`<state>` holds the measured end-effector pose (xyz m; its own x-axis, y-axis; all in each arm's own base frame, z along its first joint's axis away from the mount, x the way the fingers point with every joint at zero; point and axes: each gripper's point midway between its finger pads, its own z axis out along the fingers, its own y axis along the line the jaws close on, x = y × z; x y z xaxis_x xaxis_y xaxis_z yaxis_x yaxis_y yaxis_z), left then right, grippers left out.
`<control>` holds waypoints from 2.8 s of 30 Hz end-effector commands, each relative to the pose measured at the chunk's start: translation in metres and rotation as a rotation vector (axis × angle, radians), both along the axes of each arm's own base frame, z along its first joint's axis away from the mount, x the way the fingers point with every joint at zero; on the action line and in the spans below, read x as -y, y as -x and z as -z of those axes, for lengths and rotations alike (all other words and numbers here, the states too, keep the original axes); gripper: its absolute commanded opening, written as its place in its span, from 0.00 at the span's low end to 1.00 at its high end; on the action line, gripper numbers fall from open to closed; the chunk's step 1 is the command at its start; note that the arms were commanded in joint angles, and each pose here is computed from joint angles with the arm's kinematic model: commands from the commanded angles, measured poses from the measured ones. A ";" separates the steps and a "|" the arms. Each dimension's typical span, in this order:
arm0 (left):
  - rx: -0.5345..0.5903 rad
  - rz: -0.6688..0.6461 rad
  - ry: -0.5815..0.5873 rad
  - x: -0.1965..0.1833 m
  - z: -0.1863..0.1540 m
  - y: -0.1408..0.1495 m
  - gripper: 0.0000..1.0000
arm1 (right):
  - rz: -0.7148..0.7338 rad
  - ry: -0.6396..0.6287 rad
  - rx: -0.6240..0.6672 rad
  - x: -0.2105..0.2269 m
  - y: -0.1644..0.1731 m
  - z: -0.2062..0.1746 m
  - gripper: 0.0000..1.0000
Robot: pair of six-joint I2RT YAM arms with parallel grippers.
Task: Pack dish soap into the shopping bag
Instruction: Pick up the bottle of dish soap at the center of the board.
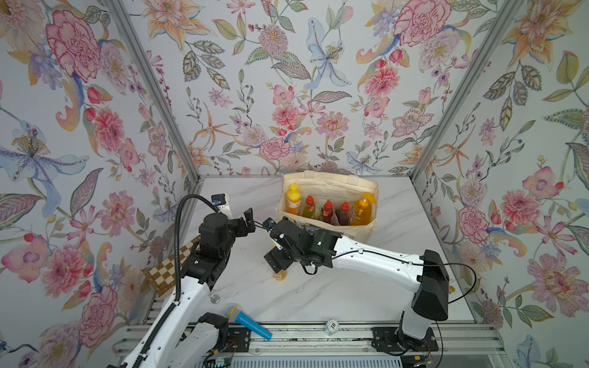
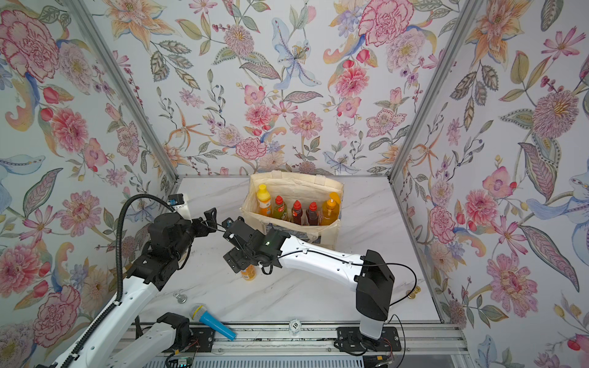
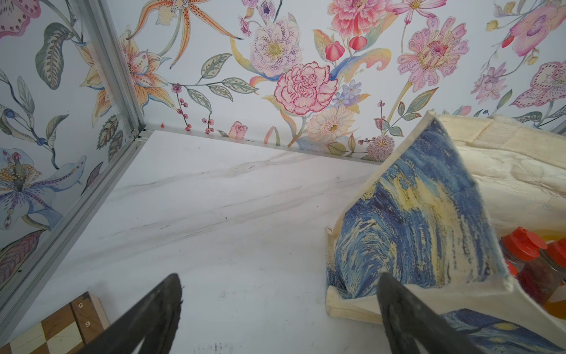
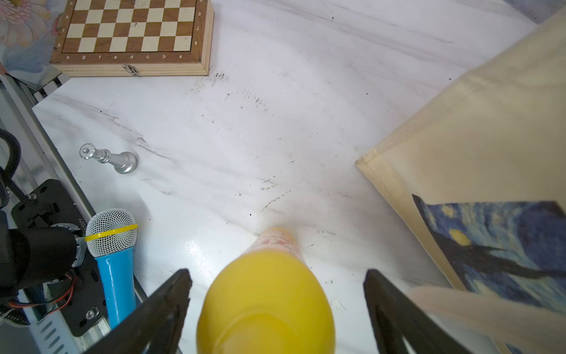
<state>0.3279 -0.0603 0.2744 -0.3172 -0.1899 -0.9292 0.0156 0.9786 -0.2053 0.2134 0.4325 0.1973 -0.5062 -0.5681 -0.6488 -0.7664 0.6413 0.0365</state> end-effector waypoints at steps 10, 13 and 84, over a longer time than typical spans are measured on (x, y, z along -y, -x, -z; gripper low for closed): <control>0.000 0.013 0.031 0.001 0.005 -0.003 0.99 | -0.013 -0.012 -0.005 -0.012 -0.006 0.006 0.83; -0.001 0.013 0.031 0.001 0.005 -0.003 0.99 | -0.015 -0.009 -0.001 -0.014 -0.008 0.008 0.80; 0.054 0.332 0.354 0.063 -0.041 0.016 0.87 | 0.017 -0.184 0.157 0.035 0.007 -0.107 0.12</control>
